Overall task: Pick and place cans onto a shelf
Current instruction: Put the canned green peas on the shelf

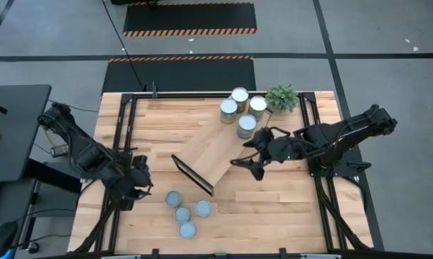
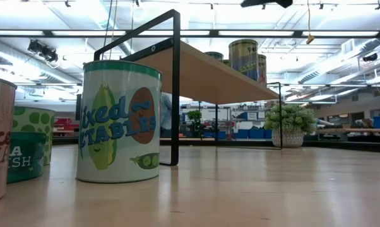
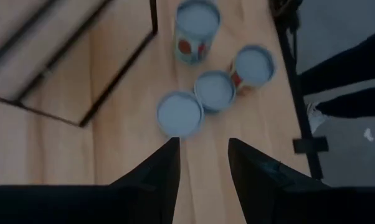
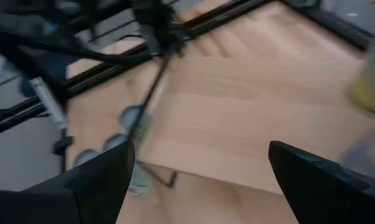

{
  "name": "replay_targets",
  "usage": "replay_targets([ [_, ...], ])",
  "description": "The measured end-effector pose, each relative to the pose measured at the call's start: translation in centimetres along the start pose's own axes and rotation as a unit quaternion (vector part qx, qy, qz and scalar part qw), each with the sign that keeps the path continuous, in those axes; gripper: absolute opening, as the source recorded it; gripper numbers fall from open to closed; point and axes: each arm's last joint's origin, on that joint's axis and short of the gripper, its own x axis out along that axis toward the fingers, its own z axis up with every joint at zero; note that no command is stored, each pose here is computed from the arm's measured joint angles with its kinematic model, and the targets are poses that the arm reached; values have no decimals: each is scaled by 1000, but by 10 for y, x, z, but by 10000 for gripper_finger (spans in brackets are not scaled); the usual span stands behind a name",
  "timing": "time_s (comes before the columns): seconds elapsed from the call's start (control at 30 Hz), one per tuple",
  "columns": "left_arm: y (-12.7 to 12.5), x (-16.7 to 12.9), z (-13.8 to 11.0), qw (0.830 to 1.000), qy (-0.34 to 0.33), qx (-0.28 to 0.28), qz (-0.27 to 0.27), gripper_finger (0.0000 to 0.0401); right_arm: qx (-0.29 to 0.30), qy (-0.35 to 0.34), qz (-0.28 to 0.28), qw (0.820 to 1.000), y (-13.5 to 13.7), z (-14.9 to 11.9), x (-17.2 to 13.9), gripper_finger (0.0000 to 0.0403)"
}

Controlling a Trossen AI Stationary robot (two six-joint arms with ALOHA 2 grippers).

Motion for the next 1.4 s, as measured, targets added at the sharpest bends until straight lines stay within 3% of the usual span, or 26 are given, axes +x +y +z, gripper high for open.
replay_targets([
  [0.27,-12,35,-26,999,0,-25,-27,141,-1,7,74,997,34,-14,31,363],
  [0.53,-24,52,-54,996,21,-66,-53,142,10,-22,119,993,64,-31,66,345],
  [0.7,-23,62,-72,992,32,-119,-34,147,-6,-33,109,993,82,-33,74,338],
  [0.9,-22,74,-72,989,-12,-141,-34,213,-37,-17,81,996,95,-30,79,330],
  [1.1,-21,94,-70,995,-13,-101,7,300,-64,-8,81,995,103,-35,74,327],
  [1.27,-17,116,-69,993,-4,-94,72,333,-55,-5,81,995,105,-37,75,327],
  [1.4,-15,134,-70,991,24,-96,94,354,-47,-3,83,995,106,-39,74,327],
])
